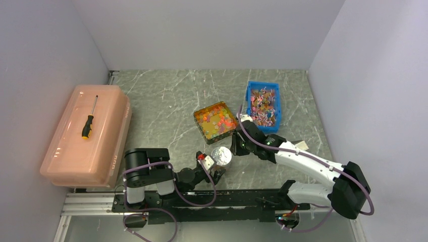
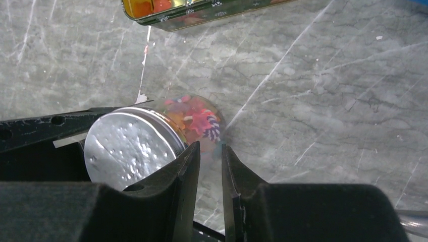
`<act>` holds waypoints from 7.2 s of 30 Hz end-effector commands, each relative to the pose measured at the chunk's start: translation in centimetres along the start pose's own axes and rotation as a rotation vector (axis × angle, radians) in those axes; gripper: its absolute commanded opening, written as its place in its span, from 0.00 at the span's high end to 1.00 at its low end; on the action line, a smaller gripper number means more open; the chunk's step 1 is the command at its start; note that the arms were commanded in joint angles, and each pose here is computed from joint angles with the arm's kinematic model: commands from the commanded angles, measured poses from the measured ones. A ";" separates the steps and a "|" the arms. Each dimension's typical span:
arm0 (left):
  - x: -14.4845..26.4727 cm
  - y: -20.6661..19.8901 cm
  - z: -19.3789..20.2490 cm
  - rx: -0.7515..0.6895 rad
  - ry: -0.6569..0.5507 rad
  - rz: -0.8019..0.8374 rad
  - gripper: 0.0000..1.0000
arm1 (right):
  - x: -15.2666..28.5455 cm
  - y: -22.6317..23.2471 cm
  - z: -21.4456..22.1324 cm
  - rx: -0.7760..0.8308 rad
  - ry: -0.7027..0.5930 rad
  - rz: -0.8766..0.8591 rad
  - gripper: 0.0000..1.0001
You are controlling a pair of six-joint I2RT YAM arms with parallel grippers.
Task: Pack the candies
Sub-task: Screw the bottle lid onto the packing bottle.
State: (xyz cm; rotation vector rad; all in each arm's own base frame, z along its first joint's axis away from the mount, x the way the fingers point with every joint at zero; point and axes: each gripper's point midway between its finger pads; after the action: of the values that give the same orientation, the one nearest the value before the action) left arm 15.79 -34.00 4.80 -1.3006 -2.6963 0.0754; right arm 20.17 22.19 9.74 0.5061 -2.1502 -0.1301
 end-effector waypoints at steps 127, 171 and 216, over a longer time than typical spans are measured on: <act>-0.9 -0.7 -1.2 0.081 -0.025 0.031 0.52 | 1.2 2.1 1.7 -0.047 -0.008 -0.142 0.89; -1.5 1.8 -1.2 0.098 0.011 -0.090 0.51 | 4.3 1.5 9.5 -0.165 0.062 -0.130 0.90; -1.1 0.3 -1.1 0.110 0.010 0.006 0.58 | 0.5 2.7 -3.9 -0.020 -0.113 -0.117 0.69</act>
State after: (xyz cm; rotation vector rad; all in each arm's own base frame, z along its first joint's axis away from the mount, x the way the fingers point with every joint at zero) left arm 17.22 -34.38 4.97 -1.2375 -2.6550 0.1493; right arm 21.92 23.86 12.19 0.5536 -2.2032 -0.2158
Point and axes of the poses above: each gripper's point midway between its finger pads, its own x axis back along the fingers, its own y axis along the line the jaws close on, z = x × y, and after that the axes turned 3 degrees about x, right-handed
